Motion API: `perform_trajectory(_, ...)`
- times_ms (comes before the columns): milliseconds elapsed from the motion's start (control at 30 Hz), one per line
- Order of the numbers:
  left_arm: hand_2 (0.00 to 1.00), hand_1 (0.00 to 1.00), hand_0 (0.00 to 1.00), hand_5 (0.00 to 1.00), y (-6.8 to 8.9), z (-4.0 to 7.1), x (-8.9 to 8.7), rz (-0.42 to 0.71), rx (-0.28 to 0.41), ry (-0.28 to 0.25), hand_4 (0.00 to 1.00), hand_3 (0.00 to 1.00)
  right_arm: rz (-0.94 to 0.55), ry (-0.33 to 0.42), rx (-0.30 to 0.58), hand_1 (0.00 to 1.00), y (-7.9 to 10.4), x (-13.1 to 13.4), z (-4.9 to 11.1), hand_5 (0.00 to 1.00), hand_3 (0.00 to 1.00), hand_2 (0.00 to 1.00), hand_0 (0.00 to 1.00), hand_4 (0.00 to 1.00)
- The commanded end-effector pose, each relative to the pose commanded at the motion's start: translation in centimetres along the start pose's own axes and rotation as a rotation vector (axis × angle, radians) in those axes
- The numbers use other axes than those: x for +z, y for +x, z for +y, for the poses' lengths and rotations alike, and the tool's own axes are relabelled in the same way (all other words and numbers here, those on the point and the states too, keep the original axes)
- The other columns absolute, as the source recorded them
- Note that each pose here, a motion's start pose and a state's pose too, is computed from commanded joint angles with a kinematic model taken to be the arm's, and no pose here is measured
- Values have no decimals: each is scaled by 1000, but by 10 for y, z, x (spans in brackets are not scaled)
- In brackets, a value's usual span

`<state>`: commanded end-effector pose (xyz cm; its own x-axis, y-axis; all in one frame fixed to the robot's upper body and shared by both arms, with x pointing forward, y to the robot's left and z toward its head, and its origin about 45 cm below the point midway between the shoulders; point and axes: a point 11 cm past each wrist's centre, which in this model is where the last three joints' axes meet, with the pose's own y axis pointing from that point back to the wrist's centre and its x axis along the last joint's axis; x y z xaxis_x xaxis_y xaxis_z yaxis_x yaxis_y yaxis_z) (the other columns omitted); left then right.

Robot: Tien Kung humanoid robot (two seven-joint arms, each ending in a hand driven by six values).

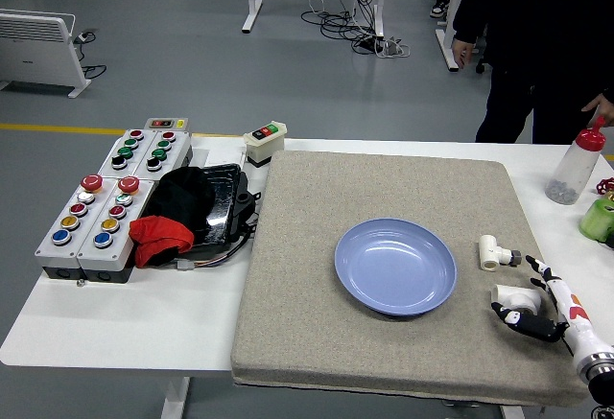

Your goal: Pick pipe place plate twice

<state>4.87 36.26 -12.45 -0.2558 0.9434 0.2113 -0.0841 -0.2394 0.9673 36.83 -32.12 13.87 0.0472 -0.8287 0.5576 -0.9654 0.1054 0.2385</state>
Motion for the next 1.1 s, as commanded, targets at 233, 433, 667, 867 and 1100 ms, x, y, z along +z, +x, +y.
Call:
perform_trajectory(233, 676, 652, 690, 998, 0, 0, 2, 0, -1, -3, 250, 613, 63, -13, 59, 667, 6, 2, 0, 141, 787, 696, 636, 685)
perform_trajectory(433, 676, 652, 690, 998, 0, 0, 2, -2, -1, -4, 250, 613, 60, -9, 100, 522, 12, 1, 0, 31, 643, 544, 459, 534)
perform_trajectory(667, 676, 652, 691, 998, 0, 0, 2, -2, -1, -4, 250, 614, 37, 37, 137, 483, 17, -10, 1, 6, 586, 531, 421, 461)
perform_trajectory(867, 676, 652, 691, 998, -1, 0, 3, -1, -2, -4, 250, 613, 27, 98, 156, 474, 17, -29, 1, 2, 568, 525, 409, 416)
perform_trajectory(1100, 675, 652, 691, 998, 0, 0, 4, -1, -1, -6, 250, 614, 36, 207, 123, 471, 2, -71, 1, 2, 561, 522, 403, 402)
